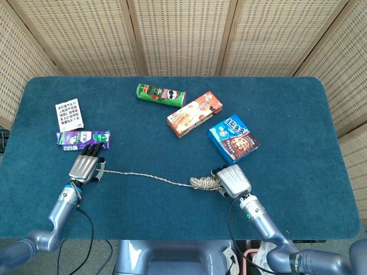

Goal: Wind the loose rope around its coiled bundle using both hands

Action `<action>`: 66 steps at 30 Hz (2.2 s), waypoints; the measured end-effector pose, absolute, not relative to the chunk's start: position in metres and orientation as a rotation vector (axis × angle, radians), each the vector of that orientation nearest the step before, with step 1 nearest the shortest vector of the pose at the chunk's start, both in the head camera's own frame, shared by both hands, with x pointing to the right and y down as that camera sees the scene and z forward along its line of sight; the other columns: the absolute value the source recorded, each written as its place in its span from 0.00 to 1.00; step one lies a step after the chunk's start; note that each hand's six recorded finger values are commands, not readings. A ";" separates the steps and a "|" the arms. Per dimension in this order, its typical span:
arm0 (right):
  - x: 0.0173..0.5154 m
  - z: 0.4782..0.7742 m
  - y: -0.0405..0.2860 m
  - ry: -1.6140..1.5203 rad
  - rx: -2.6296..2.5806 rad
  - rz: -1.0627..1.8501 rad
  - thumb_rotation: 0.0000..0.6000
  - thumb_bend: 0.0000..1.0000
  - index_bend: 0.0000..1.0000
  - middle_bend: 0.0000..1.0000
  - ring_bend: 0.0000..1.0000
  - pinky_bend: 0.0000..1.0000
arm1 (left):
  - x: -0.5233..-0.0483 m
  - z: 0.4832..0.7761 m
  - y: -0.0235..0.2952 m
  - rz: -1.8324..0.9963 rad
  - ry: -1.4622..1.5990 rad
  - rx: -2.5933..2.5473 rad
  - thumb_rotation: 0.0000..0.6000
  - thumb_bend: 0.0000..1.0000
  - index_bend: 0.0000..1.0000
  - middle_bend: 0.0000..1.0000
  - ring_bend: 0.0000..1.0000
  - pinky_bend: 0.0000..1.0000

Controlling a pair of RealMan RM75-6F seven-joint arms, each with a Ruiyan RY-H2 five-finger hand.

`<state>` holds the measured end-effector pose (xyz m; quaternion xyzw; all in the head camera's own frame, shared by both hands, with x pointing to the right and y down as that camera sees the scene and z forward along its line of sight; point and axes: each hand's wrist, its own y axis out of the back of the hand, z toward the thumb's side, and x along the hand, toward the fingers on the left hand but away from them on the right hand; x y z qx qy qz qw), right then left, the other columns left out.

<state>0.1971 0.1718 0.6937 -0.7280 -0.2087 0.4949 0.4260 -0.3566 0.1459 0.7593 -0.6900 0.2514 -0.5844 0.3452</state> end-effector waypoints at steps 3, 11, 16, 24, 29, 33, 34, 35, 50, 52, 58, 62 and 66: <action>0.196 0.690 0.171 -0.536 -1.827 1.224 1.00 0.49 0.63 0.65 0.47 0.69 | -0.357 0.756 0.144 -1.503 0.651 -1.782 1.00 0.42 0.64 0.00 0.00 0.00; 0.183 0.670 0.158 -0.627 -1.881 1.181 1.00 0.52 0.64 0.66 0.48 0.70 | -0.363 0.739 0.142 -1.426 0.591 -1.738 1.00 0.42 0.67 0.00 0.00 0.00; 0.172 0.658 0.141 -0.687 -1.891 1.172 1.00 0.54 0.65 0.66 0.48 0.70 | -0.361 0.722 0.145 -1.335 0.552 -1.718 1.00 0.43 0.68 0.00 0.00 0.00; 0.153 0.655 0.109 -0.726 -1.827 1.230 1.00 0.55 0.65 0.67 0.48 0.71 | -0.345 0.680 0.154 -1.121 0.520 -1.749 1.00 0.43 0.70 0.00 0.00 0.00; 0.138 0.659 0.097 -0.668 -1.742 1.270 1.00 0.55 0.65 0.67 0.49 0.72 | -0.332 0.646 0.152 -0.983 0.583 -1.805 1.00 0.43 0.71 0.00 0.00 0.00; 0.123 0.663 0.099 -0.624 -1.715 1.277 1.00 0.55 0.65 0.67 0.48 0.72 | -0.320 0.625 0.146 -0.915 0.641 -1.862 1.00 0.43 0.71 0.00 0.00 0.00; 0.122 0.664 0.100 -0.620 -1.714 1.276 1.00 0.55 0.65 0.67 0.49 0.72 | -0.315 0.618 0.143 -0.896 0.663 -1.884 1.00 0.43 0.71 0.00 0.00 0.00; 0.122 0.664 0.101 -0.617 -1.714 1.275 1.00 0.55 0.65 0.67 0.49 0.72 | -0.312 0.613 0.140 -0.883 0.681 -1.902 1.00 0.43 0.71 0.00 0.00 0.00; 0.107 0.666 0.114 -0.560 -1.739 1.219 1.00 0.55 0.66 0.68 0.49 0.72 | -0.243 0.539 0.076 -0.706 0.980 -2.123 1.00 0.43 0.73 0.00 0.00 0.00; 0.103 0.665 0.115 -0.555 -1.742 1.204 1.00 0.55 0.66 0.68 0.49 0.72 | -0.235 0.534 0.068 -0.701 1.036 -2.155 1.00 0.43 0.73 0.00 0.00 0.00; 0.096 0.665 0.120 -0.531 -1.734 1.179 1.00 0.55 0.66 0.68 0.49 0.72 | -0.211 0.523 0.040 -0.669 1.240 -2.268 1.00 0.44 0.73 0.00 0.00 0.00; 0.094 0.667 0.124 -0.501 -1.712 1.164 1.00 0.55 0.66 0.69 0.50 0.74 | -0.194 0.514 0.023 -0.636 1.379 -2.349 1.00 0.44 0.73 0.00 0.00 0.00; 0.095 0.672 0.129 -0.460 -1.684 1.160 1.00 0.55 0.66 0.69 0.50 0.74 | -0.177 0.501 0.010 -0.586 1.515 -2.432 1.00 0.44 0.73 0.00 0.00 0.00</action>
